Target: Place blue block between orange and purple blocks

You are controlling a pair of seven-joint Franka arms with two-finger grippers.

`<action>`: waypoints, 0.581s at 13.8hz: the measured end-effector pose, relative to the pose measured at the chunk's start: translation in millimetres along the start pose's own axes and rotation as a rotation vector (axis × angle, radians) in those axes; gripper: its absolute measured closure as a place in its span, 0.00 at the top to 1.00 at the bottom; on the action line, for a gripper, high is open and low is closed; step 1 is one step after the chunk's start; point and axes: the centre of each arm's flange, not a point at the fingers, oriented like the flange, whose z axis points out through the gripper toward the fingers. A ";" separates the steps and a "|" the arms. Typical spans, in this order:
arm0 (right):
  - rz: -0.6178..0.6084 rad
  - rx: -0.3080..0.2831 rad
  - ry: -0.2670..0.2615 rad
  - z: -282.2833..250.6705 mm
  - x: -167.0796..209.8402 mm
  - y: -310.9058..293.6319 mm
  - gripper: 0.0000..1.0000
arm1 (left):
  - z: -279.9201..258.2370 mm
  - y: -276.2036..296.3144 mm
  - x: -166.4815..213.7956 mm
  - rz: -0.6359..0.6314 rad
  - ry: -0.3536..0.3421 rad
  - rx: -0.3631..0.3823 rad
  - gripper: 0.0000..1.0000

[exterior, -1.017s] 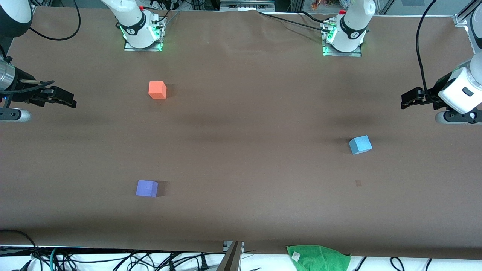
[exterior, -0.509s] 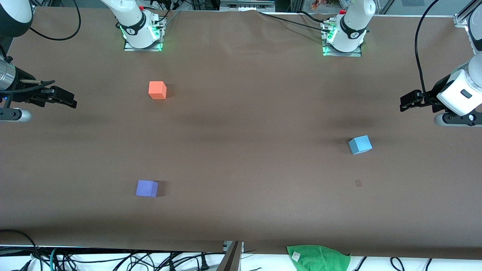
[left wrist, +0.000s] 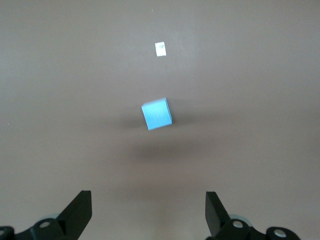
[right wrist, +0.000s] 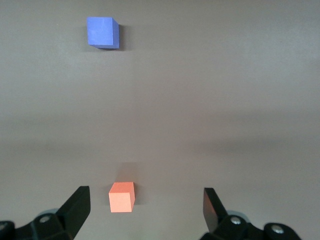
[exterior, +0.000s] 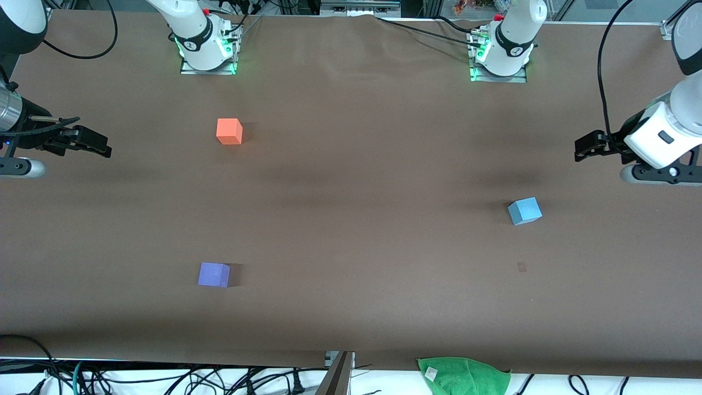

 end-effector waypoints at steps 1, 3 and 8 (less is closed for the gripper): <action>-0.001 0.000 0.000 0.0 0.0 -0.5 1.00 | 1.2 1.3 -0.4 0.003 -0.008 0.000 1.00; -0.001 0.000 0.000 0.0 -0.1 -0.5 1.00 | 0.9 11.3 -0.6 0.020 -0.008 0.000 1.00; 0.000 0.000 0.000 0.0 -0.1 -0.3 1.00 | 1.1 26.0 1.0 0.047 0.002 0.000 1.00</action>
